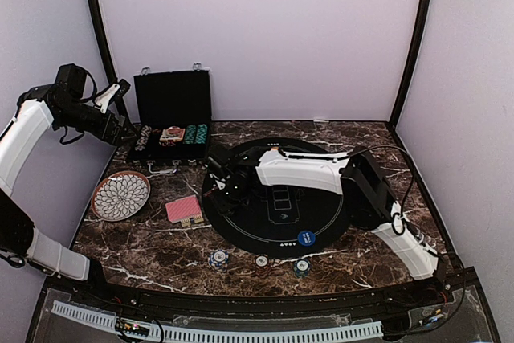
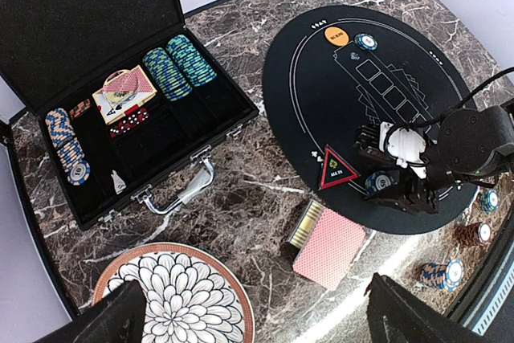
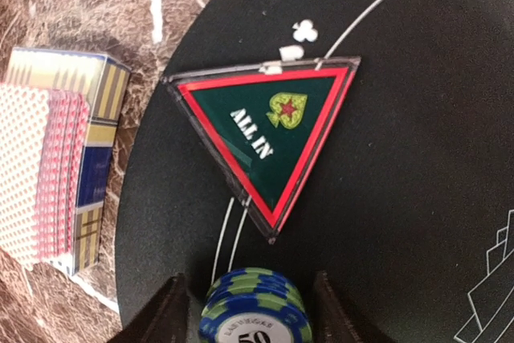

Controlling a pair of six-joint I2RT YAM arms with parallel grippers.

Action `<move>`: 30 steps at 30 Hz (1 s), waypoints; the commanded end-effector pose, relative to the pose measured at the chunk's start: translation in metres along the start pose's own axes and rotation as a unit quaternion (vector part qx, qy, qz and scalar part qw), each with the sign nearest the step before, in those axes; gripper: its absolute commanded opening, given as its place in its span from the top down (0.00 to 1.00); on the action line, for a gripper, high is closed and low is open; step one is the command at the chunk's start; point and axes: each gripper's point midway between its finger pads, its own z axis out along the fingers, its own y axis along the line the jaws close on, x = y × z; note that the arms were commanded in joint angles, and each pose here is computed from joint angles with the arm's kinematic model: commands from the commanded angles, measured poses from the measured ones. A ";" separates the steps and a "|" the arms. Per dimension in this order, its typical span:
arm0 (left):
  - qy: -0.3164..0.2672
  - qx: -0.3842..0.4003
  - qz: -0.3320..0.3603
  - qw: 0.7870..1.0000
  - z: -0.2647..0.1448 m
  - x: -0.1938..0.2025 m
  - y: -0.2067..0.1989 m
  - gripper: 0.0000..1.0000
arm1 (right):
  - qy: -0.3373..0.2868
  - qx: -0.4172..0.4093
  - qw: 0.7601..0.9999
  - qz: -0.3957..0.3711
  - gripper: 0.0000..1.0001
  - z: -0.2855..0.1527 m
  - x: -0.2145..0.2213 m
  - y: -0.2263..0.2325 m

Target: Distribute texas hold em gaming equipment

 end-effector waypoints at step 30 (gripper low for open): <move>-0.008 0.002 0.012 1.000 -0.012 0.000 -0.010 0.01 | 0.041 -0.002 0.999 0.029 0.23 -0.179 0.189 -0.049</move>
